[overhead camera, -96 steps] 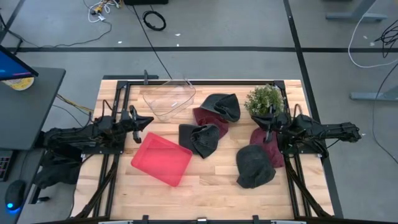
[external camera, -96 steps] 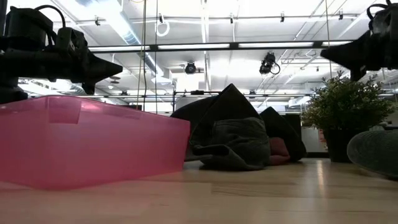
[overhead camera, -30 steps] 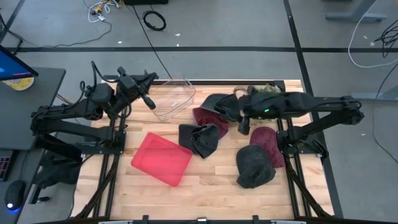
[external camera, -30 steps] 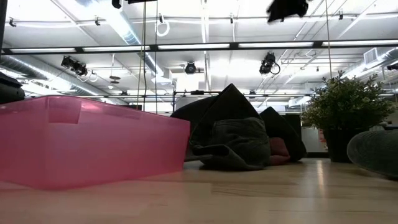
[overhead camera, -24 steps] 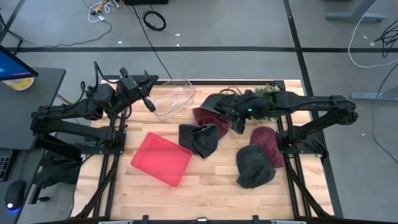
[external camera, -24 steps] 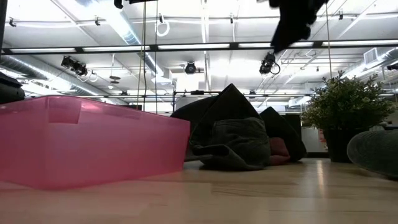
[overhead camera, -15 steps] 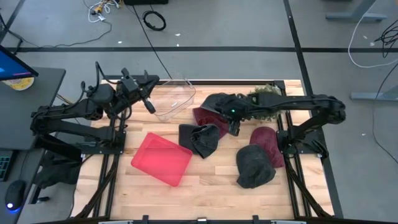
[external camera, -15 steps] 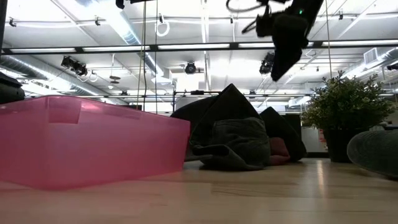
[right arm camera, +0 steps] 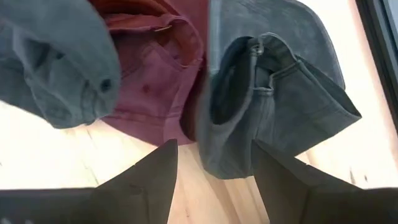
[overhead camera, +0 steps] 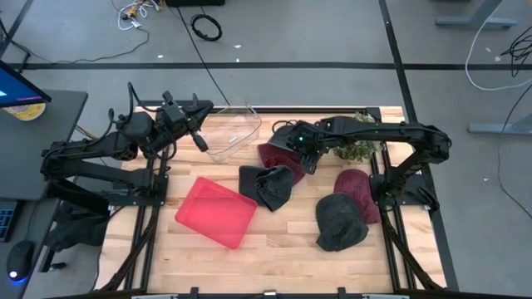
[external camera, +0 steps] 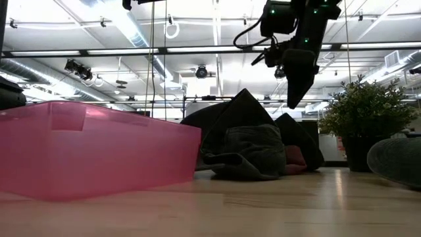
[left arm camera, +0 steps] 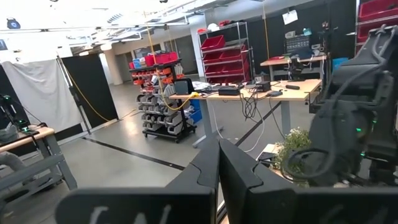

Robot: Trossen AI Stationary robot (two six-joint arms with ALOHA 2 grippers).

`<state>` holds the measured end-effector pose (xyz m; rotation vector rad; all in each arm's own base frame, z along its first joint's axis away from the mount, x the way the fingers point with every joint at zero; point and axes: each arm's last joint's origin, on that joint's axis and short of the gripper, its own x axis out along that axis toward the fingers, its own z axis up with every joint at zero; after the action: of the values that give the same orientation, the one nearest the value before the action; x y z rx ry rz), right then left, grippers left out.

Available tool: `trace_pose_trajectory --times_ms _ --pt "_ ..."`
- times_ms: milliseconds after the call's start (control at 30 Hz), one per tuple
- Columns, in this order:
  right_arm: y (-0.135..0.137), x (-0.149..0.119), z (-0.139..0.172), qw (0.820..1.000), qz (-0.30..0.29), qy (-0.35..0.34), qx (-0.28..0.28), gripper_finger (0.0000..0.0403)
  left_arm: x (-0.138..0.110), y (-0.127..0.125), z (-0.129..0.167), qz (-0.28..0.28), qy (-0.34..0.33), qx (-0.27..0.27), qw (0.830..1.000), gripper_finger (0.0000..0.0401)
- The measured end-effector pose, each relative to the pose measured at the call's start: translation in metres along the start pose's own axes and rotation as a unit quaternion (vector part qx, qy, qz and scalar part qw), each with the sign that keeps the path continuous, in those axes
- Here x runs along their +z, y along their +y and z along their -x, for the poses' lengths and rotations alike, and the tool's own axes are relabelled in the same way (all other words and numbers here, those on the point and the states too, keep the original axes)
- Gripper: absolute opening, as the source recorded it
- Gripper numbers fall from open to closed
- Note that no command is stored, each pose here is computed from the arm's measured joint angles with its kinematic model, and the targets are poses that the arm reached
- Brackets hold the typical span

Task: Pick & Place hat
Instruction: Put the top black cap into the transparent bin

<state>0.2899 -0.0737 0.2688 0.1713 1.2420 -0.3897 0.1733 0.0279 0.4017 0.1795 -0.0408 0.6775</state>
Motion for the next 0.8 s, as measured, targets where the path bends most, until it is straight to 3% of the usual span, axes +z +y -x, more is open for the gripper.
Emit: trace_pose_trajectory --times_ms 167,600,700,800 --pt "-0.008 -0.006 -0.016 0.999 -0.022 0.009 0.033 0.0206 0.000 0.000 0.000 0.000 0.000 0.000 1.000 0.0014" --pt "-0.010 -0.025 -0.058 0.996 -0.079 -0.010 0.029 0.0198 0.000 0.000 0.000 0.000 0.000 0.001 1.000 0.0014" --pt "-0.010 -0.024 -0.059 0.996 -0.080 -0.017 0.043 0.0147 0.000 0.000 0.000 0.001 0.000 0.001 1.000 0.0014" --pt "-0.010 -0.023 -0.059 0.995 -0.078 -0.020 0.054 0.0042 0.000 0.000 0.000 0.001 0.000 0.001 1.000 0.0014"
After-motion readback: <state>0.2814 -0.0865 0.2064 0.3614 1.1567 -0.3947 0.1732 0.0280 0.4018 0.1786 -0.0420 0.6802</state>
